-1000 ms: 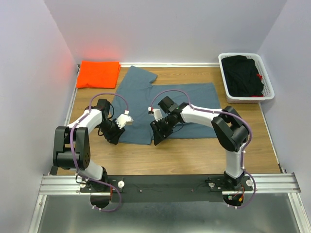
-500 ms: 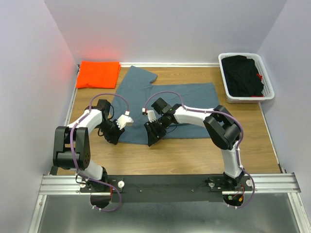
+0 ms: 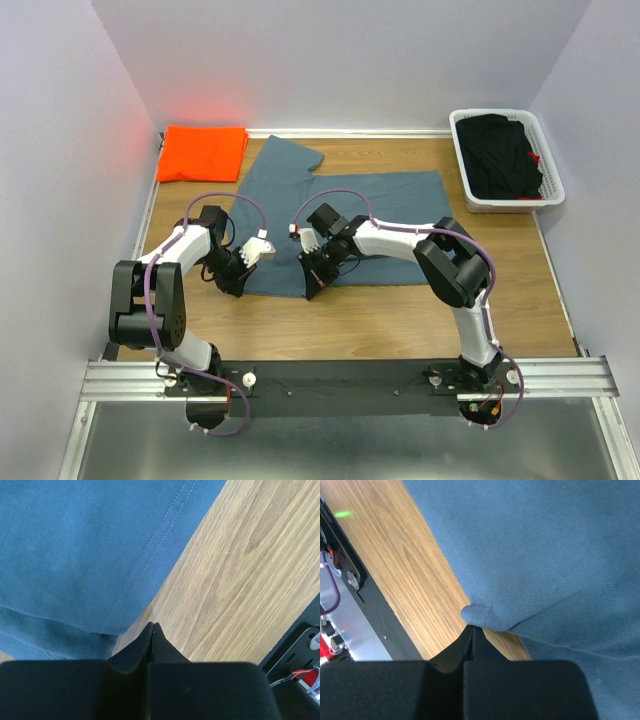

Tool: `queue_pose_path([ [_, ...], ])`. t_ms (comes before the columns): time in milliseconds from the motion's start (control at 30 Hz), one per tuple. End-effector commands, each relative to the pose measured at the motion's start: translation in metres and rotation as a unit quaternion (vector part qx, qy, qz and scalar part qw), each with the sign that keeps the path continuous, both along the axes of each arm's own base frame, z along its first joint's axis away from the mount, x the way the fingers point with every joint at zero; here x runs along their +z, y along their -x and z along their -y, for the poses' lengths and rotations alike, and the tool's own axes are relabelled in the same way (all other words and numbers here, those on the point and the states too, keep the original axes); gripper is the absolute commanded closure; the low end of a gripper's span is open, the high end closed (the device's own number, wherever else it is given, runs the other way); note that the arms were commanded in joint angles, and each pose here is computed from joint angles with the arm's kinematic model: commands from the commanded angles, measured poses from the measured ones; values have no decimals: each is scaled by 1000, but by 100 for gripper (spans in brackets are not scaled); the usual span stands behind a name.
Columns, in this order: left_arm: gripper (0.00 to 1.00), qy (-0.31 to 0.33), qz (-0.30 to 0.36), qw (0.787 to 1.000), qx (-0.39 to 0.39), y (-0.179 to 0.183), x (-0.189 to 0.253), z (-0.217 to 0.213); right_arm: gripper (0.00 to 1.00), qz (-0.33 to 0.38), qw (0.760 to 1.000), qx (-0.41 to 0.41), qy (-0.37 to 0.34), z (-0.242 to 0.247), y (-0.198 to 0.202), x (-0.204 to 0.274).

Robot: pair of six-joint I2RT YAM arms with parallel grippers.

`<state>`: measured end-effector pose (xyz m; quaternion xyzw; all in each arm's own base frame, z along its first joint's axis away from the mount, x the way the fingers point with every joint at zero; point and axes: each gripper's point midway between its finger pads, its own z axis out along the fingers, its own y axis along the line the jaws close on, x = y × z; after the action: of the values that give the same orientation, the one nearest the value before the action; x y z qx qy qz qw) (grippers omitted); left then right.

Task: Fold and stack the t-shirts
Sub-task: Fold the flattened tshirt in 1/3 of the way

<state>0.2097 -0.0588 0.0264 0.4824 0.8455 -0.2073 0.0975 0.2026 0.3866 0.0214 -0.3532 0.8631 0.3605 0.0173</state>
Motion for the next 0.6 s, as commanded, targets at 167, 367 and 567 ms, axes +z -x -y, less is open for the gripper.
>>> queue_pose_path([
  [167,100,25,25,999,-6,-9,23,10,99,59,998,2,-30,-6,-13,38],
  [367,91,15,32,999,0,-15,22,7,99,69,997,2,-31,-4,-13,41],
  [567,59,-5,33,999,11,-15,15,0,99,52,998,-1,-23,-6,-12,31],
])
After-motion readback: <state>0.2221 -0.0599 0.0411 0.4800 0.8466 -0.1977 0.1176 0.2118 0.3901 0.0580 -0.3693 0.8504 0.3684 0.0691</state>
